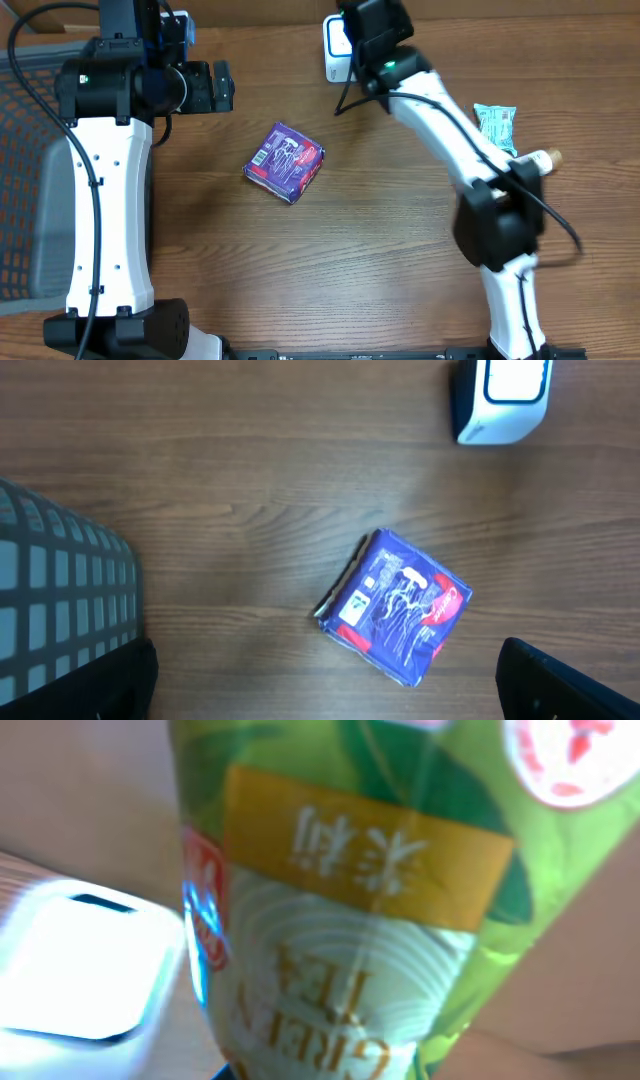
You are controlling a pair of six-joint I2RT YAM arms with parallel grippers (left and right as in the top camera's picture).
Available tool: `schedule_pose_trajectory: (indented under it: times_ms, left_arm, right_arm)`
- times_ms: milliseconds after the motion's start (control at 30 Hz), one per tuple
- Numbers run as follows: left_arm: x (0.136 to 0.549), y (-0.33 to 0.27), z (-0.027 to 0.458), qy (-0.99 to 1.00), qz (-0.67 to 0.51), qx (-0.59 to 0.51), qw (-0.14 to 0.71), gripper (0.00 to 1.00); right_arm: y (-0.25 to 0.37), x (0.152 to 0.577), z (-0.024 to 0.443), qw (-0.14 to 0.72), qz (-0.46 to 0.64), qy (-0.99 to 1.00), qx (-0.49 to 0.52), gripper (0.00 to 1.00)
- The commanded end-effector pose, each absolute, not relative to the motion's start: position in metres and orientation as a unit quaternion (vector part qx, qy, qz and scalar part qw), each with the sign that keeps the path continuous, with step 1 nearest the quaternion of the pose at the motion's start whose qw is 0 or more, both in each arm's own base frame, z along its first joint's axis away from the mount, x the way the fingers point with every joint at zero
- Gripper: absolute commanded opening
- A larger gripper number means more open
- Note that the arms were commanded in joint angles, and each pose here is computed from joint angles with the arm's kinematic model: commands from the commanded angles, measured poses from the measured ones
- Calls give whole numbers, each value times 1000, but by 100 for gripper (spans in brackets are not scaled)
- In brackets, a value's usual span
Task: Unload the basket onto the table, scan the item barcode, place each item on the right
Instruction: 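Hold the green tea pouch against the scanner face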
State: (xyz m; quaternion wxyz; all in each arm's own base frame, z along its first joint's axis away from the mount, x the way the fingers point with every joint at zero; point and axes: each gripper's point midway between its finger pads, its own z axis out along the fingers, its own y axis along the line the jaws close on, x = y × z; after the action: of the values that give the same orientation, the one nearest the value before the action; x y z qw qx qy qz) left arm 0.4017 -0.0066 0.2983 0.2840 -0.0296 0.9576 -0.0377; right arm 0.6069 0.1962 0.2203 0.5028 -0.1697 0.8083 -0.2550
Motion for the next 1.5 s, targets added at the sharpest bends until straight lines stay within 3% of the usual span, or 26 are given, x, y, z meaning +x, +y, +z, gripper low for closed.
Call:
schedule_pose_trajectory:
  times_ms: [0, 200, 967, 1467]
  left_arm:
    - [403, -7, 300, 957, -38, -19, 288, 100]
    - [403, -7, 300, 957, -38, -19, 288, 99]
    - [403, -7, 300, 957, -38, -19, 288, 100]
    - [403, -7, 300, 957, -38, -19, 288, 100]
  right_arm:
    - [164, 614, 223, 449, -421, 761, -205, 4]
    - [177, 631, 186, 411, -455, 727, -309, 4]
    - [216, 632, 138, 410, -365, 730, -408, 4]
    - [181, 634, 144, 384, -414, 739, -367, 4]
